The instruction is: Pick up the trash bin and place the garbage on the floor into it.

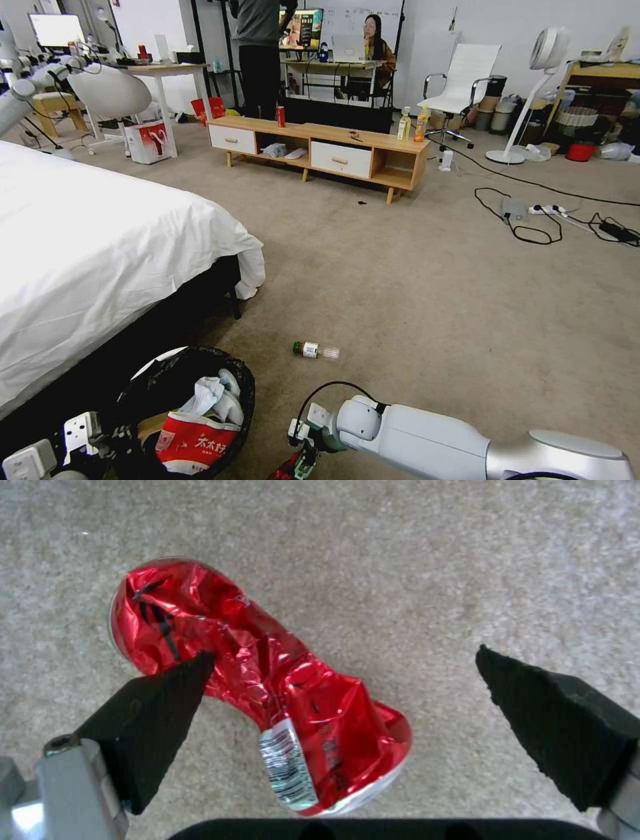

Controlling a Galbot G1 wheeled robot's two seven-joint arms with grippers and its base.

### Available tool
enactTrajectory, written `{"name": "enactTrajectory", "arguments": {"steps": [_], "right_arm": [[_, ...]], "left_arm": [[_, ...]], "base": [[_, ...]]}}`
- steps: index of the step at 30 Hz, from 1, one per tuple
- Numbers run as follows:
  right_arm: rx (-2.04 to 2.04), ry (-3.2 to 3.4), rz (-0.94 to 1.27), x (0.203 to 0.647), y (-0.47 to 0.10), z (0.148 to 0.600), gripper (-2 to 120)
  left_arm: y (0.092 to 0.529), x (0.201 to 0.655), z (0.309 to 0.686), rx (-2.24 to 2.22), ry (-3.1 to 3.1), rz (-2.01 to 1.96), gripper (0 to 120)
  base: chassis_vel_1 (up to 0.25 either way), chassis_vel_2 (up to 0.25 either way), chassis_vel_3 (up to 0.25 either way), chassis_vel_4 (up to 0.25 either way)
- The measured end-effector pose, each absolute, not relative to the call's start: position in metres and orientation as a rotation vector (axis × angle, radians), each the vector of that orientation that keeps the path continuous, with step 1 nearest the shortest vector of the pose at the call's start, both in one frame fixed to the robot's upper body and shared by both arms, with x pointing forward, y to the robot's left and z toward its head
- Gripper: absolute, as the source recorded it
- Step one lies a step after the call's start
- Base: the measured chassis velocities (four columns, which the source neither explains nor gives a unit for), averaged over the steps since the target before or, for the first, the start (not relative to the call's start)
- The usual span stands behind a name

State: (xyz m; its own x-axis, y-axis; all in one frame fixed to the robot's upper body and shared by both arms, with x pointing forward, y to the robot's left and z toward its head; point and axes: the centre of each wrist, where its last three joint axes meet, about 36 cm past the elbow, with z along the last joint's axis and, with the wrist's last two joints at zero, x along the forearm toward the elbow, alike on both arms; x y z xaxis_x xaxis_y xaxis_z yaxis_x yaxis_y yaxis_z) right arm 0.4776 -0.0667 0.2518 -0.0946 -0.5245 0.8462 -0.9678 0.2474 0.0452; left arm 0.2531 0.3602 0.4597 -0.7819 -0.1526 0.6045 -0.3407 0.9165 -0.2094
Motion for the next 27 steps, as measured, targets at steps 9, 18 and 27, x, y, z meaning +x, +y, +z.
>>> {"name": "enactTrajectory", "arguments": {"steps": [9, 18, 27], "right_arm": [[1.384, -1.727, 0.699, 0.472, -0.070, 0.244, 100], [1.379, -1.723, 0.683, 0.464, -0.072, 0.231, 100], [1.384, -1.736, 0.677, 0.462, -0.067, 0.230, 85]], "left_arm": [[0.360, 0.253, 0.460, 0.350, -2.469, 0.411, 1], [0.360, 0.254, 0.460, 0.348, -2.469, 0.407, 1], [0.360, 0.254, 0.459, 0.350, -2.466, 0.406, 1]], "base": [[0.000, 0.000, 0.000, 0.000], [0.000, 0.000, 0.000, 0.000], [0.000, 0.000, 0.000, 0.000]]}}
